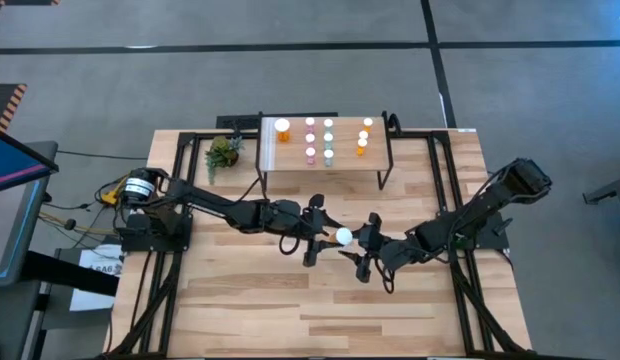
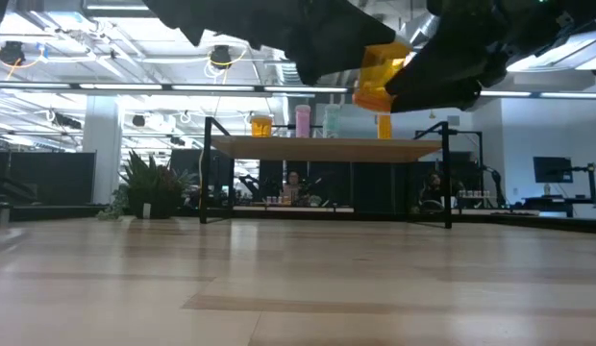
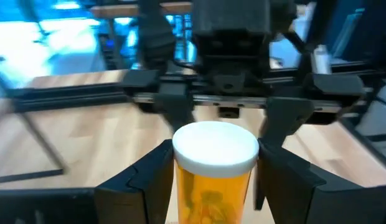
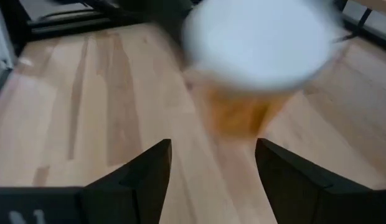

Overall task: Pick and place medicine bottles onto shelf by color
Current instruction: Put the big orange pill bottle on the shelf aligned with the other big orange pill bottle

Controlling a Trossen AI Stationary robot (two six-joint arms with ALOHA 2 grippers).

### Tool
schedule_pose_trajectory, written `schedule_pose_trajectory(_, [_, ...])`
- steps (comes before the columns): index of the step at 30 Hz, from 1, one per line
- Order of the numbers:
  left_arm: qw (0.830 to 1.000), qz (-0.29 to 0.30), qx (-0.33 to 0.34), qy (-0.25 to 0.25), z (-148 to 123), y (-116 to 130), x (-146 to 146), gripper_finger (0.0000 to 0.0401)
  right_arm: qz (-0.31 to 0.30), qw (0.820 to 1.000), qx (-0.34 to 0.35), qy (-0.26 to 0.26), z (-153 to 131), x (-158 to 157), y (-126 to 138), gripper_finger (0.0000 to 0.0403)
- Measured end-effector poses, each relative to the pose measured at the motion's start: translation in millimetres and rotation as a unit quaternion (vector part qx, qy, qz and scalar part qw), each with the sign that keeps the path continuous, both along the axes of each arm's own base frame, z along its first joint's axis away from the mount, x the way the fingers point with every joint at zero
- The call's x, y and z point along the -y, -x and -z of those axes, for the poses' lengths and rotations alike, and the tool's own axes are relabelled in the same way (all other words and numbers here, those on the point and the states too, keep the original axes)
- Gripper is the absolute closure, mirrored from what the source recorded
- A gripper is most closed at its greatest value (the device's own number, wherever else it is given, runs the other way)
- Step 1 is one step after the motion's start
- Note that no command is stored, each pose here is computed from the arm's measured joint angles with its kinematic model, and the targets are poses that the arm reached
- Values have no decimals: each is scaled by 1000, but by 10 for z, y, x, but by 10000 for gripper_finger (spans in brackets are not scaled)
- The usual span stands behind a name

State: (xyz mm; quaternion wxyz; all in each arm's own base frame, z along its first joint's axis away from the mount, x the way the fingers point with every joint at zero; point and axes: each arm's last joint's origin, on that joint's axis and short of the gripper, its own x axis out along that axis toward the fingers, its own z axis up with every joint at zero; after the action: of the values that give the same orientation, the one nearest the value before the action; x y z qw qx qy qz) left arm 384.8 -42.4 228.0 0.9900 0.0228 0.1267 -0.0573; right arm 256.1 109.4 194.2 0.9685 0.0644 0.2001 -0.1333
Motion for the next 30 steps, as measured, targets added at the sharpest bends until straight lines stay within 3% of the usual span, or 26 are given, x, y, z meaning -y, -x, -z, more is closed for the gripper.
schedule_pose_trajectory(6, [995, -97, -11, -31, -211, 147, -83, 213, 5, 1000, -5, -30, -116, 0, 149, 147])
schedule_pose_trajectory(9, [987, -153, 15, -43, -442, 269, -136, 213, 0, 1000, -6, -27, -196, -28, 258, 147])
schedule_pose_trajectory(17, [938, -330, 46, -90, -921, 665, -281, 214, 14, 1000, 14, 5, -276, -153, 431, 147])
schedule_pose_trajectory(23, [899, -425, 43, -95, -788, 832, -387, 214, 20, 1000, 14, 13, -263, -169, 442, 147])
schedule_pose_trajectory(30, [877, -470, 81, -61, -463, 928, -640, 214, 24, 1000, 12, 14, -256, -157, 435, 147])
